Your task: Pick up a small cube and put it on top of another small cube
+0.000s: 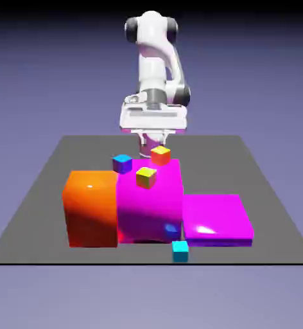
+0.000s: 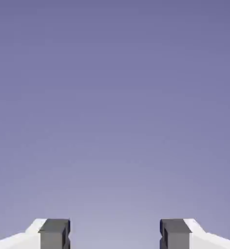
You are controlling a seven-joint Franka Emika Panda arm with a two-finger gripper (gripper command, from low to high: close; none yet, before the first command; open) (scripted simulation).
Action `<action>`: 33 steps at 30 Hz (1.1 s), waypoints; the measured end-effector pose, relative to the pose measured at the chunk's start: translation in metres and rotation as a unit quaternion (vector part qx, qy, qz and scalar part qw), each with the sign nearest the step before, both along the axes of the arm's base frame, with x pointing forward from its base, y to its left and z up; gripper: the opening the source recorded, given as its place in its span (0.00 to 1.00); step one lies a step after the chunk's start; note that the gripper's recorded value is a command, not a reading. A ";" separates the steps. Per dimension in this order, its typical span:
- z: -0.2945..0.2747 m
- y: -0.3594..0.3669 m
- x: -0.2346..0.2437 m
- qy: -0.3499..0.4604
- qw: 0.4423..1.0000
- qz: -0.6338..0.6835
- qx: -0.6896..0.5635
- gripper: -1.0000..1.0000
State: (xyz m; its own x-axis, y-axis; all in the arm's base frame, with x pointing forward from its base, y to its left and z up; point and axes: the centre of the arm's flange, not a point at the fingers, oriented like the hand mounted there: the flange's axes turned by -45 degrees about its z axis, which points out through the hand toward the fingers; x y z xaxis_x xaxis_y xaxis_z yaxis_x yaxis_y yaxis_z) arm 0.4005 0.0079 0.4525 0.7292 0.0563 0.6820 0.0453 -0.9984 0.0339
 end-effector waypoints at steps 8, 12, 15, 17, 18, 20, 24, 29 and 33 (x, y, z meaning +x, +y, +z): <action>-0.052 0.023 0.069 0.150 0.989 0.001 -0.010 0.50; -0.085 0.036 0.098 0.223 0.975 0.001 -0.013 0.50; -0.113 0.046 0.117 0.276 0.961 0.000 -0.015 0.50; -0.133 0.052 0.128 0.311 0.950 -0.001 -0.015 0.50; -0.143 0.055 0.133 0.329 0.944 -0.002 -0.015 0.50; -0.163 0.061 0.143 0.363 0.932 -0.003 -0.015 0.50; -0.206 0.073 0.158 0.429 0.903 -0.006 -0.013 0.50; -0.260 0.086 0.171 0.507 0.862 -0.009 -0.009 0.50; -0.310 0.088 0.163 0.519 0.854 -0.010 -0.008 0.50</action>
State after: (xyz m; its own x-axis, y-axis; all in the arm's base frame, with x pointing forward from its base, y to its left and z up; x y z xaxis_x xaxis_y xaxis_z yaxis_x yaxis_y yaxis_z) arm 0.5633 0.0959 0.1426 0.9416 0.0397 -0.3345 0.0423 -0.9991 0.0004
